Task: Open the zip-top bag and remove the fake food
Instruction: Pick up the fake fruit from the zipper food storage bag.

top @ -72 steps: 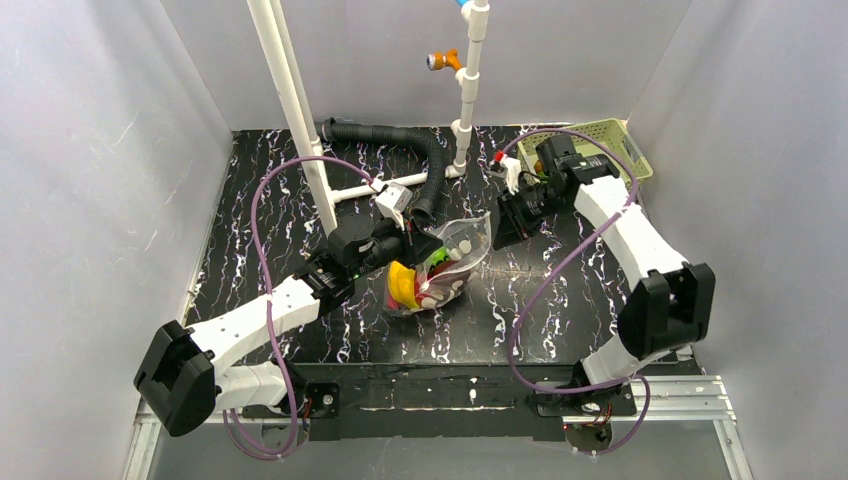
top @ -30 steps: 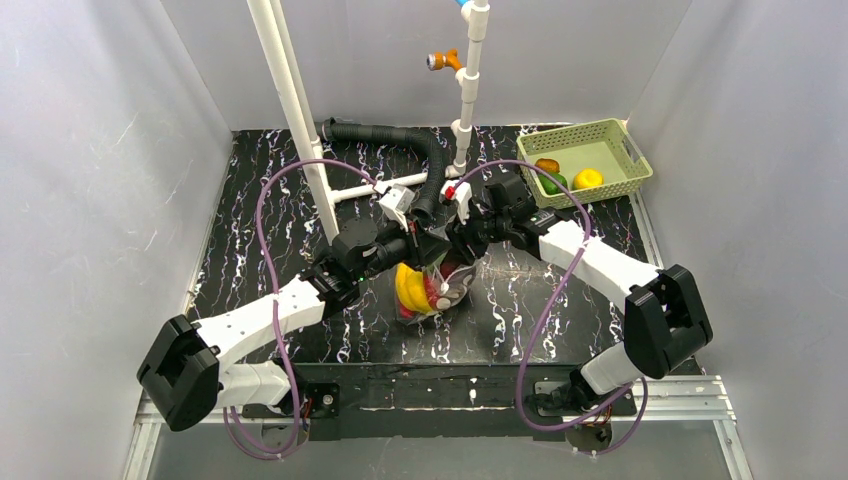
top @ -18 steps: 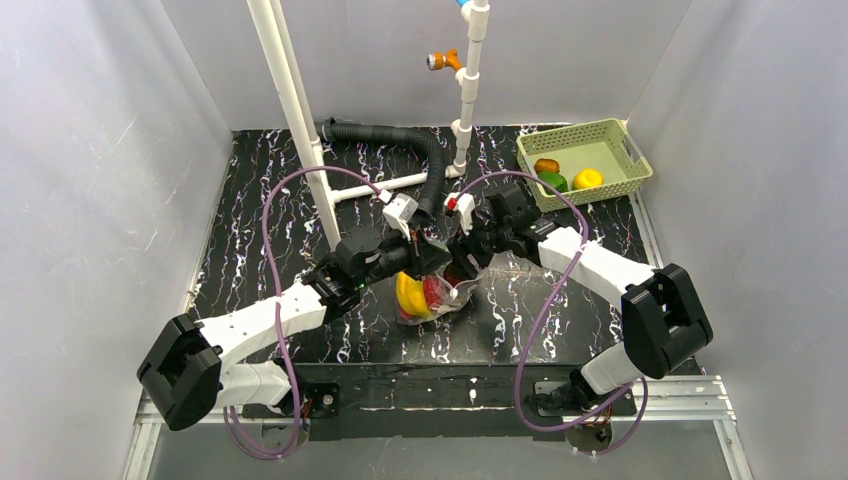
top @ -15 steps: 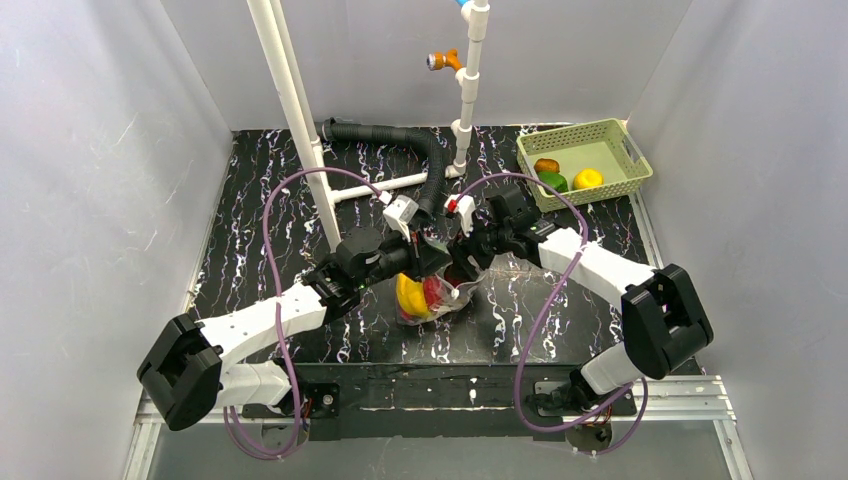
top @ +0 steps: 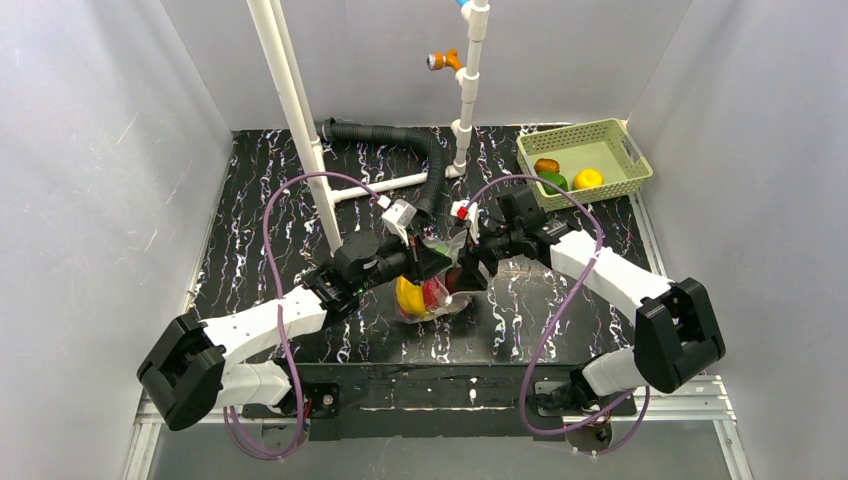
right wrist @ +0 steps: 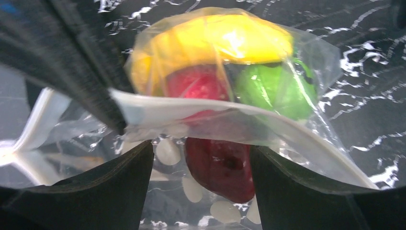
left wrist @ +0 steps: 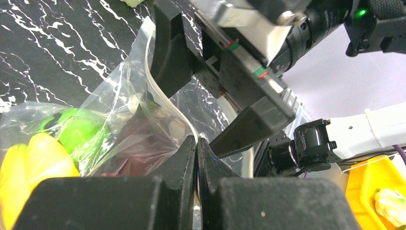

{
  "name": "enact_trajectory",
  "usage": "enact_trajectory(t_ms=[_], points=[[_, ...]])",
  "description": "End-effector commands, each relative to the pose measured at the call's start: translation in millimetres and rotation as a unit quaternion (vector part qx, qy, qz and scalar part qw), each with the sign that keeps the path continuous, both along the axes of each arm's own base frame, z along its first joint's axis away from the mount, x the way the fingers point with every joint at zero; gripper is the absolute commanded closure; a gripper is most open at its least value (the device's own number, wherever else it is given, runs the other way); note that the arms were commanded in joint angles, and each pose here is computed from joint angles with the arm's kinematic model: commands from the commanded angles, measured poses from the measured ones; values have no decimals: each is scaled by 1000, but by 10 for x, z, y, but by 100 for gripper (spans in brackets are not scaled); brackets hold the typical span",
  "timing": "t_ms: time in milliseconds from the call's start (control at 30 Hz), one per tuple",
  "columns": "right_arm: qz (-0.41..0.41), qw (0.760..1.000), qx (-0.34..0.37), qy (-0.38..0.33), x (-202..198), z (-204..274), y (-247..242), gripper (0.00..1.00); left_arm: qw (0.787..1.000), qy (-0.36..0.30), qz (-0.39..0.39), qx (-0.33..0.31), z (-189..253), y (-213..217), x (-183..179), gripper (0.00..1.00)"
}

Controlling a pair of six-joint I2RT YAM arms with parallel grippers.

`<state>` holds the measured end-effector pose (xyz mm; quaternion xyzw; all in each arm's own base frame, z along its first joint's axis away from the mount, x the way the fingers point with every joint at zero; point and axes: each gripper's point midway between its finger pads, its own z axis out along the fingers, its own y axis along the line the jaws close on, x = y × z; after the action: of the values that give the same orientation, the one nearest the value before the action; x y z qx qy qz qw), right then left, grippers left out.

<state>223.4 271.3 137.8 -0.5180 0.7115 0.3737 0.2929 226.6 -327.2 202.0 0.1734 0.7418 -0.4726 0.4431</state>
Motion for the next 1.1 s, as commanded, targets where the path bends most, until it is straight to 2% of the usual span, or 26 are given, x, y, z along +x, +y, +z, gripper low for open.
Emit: enact_trajectory(t_ms=[0,133,400,700,1067], points=[[65,996,45,45,-270,111,82,24,1000,-19,-6,-18,119,-7,-19,100],[17,998,1,65,-116,-122,59,25,1000,-20,-6,-18,103,12,-34,100],[-57,996,-43,44,152,-291,-18,21,1000,-10,-16,-17,-28,18,-89,100],[-25,994,-86,56,19,-488,-78,19,1000,-10,-21,-10,-127,35,-125,100],[18,991,-125,32,-63,-634,-54,16,999,-4,-50,2,-366,53,-255,100]])
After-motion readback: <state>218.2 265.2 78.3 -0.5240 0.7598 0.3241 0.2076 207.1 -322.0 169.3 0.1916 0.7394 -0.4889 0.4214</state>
